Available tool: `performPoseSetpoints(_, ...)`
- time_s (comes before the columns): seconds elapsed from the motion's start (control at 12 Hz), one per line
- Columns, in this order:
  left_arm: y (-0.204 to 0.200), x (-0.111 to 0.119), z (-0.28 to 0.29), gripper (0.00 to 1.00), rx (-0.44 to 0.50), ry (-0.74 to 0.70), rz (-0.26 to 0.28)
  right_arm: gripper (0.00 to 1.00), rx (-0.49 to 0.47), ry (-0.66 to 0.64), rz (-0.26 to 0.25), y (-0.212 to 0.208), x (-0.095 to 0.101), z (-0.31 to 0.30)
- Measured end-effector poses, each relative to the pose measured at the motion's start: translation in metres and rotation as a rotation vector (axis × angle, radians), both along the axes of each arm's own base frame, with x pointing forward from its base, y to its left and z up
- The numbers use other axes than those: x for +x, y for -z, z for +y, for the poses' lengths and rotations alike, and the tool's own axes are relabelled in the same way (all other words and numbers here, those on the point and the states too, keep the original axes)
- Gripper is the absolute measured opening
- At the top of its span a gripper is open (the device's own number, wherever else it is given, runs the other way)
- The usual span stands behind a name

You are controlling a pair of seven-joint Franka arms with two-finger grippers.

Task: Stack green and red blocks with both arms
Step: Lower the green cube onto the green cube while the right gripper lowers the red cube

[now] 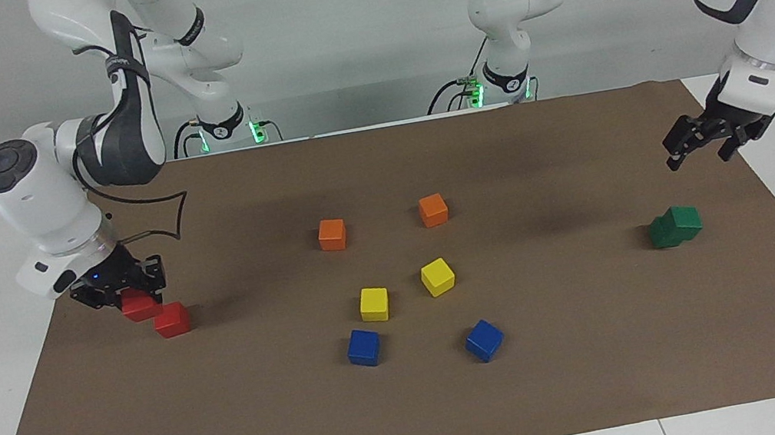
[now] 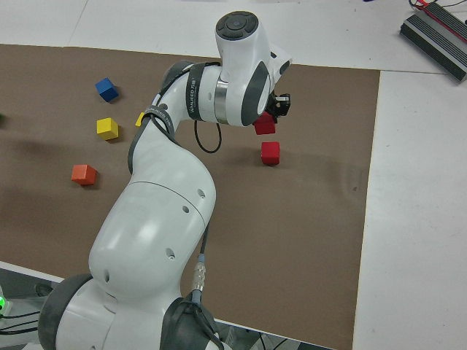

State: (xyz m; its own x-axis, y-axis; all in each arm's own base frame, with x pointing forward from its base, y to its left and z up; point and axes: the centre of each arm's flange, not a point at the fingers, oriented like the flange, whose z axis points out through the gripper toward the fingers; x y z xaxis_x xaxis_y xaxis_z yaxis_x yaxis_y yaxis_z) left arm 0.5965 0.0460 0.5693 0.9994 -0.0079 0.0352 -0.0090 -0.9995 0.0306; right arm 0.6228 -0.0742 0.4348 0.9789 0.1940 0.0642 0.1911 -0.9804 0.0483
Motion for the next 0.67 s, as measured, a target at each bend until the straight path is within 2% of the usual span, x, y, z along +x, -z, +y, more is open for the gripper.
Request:
performPoseSetpoints(0.33, -0.026, -0.025, -0.022, 1.0, 0.005, -0.099, 0.052, 0.55, -0.004, -0.009, -0.03, 0.02, -0.003, -0.006)
performPoseSetpoints(0.67, -0.042, -0.036, -0.025, 1.0, 0.007, -0.109, 0.041, 0.55, -0.005, -0.013, -0.051, 0.047, -0.01, -0.005)
